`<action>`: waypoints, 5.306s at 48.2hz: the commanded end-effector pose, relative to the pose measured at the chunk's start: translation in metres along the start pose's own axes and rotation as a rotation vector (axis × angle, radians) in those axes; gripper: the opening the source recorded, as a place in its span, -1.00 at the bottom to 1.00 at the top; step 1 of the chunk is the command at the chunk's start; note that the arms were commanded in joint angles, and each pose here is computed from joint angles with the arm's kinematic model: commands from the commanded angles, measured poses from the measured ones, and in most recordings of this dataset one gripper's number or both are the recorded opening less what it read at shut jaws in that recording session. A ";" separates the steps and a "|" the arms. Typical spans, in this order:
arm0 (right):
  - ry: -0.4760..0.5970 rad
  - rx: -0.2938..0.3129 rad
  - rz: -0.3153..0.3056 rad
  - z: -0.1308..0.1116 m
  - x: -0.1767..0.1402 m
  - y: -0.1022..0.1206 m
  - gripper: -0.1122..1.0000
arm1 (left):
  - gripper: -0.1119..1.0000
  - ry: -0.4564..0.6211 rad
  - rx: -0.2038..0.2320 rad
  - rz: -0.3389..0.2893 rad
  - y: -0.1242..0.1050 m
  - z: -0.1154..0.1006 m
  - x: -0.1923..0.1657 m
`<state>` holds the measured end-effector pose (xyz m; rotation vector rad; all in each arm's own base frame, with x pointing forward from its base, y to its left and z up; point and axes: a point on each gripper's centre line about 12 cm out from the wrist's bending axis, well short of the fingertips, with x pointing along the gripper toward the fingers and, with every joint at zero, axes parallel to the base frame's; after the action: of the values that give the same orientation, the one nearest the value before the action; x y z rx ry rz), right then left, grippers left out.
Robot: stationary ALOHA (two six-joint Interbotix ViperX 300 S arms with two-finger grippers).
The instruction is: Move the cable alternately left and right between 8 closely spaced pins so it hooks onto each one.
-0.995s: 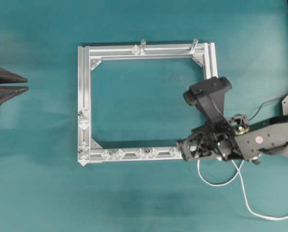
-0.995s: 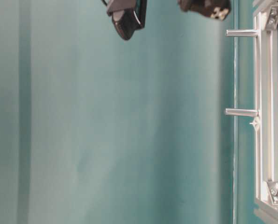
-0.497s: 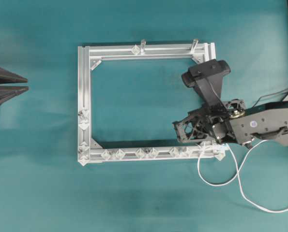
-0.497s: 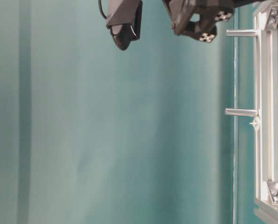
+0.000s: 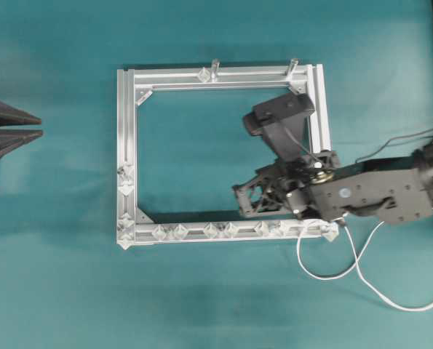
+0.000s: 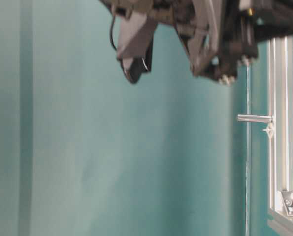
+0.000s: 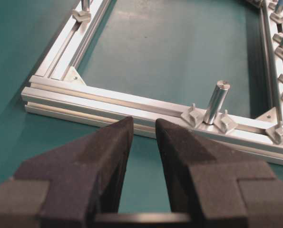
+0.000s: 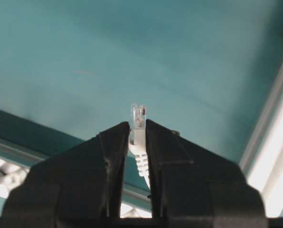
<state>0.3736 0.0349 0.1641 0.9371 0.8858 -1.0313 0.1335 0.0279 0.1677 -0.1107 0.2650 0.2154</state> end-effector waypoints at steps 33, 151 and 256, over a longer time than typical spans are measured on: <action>0.007 0.015 0.114 0.000 -0.016 0.038 -0.54 | -0.23 -0.014 -0.008 0.001 0.000 0.005 0.000; 0.096 -0.009 0.132 -0.065 -0.035 0.049 -0.54 | -0.23 -0.014 -0.009 0.000 0.000 0.004 0.000; -0.007 0.177 0.073 -0.109 -0.039 0.143 -0.54 | -0.23 -0.058 0.001 -0.012 -0.003 0.022 -0.013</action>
<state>0.4801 0.1816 0.1736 1.0782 0.7821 -1.0854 0.1254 0.0251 0.1822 -0.1087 0.2281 0.2053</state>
